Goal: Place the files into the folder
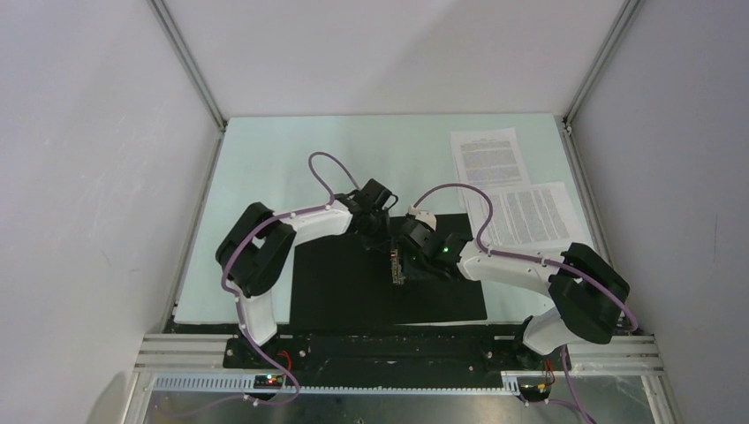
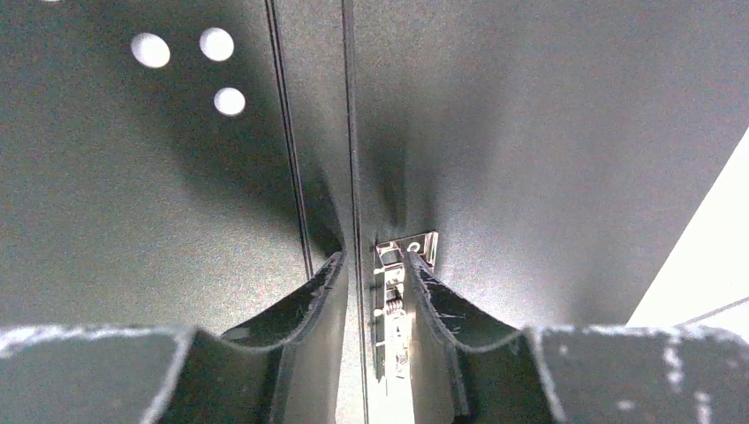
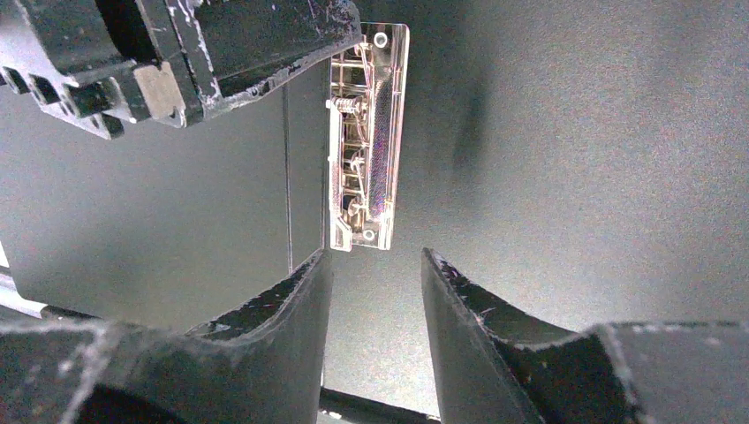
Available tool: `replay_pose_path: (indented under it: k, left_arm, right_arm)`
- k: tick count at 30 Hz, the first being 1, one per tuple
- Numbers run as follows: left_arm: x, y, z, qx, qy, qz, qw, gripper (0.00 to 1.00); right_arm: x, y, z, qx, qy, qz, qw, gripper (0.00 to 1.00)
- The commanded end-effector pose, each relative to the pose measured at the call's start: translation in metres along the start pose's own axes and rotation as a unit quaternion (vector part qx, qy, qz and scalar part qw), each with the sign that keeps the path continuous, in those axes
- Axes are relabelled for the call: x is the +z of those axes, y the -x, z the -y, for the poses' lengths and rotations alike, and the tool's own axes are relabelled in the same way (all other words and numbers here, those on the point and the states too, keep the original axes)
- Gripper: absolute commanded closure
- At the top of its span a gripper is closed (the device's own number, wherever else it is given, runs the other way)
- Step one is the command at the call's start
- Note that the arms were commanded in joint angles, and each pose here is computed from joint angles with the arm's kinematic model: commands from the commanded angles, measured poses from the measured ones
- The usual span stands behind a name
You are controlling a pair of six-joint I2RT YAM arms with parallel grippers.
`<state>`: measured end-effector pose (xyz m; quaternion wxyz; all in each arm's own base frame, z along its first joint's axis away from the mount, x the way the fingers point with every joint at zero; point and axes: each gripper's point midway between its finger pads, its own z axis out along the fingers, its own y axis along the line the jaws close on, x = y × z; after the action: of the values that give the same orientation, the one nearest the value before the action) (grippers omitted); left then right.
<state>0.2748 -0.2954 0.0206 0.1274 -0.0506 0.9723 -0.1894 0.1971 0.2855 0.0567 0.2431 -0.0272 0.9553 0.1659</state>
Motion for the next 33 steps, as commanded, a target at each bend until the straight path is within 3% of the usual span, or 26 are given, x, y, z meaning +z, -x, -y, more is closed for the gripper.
replay_pose_path:
  k: [1,13,18,33]
  left_arm:
    - [-0.001,0.009,0.008,0.019,0.003,0.022,1.0,0.65]
    - [0.007,0.001,-0.014,0.002,0.039,0.022,0.999,0.83]
    - [0.002,-0.003,-0.017,-0.006,0.039,0.023,0.999,0.83]
    - [0.001,-0.023,-0.036,-0.058,0.076,0.038,0.995,0.94]
  right_arm:
    - [0.0,0.007,-0.012,0.008,0.014,0.01,1.0,0.54]
    - [0.0,0.007,-0.01,0.008,0.01,0.011,1.0,0.54]
    - [0.001,0.007,-0.01,0.007,0.009,0.011,1.0,0.54]
    - [0.015,-0.003,-0.025,-0.012,0.005,0.003,1.0,0.55]
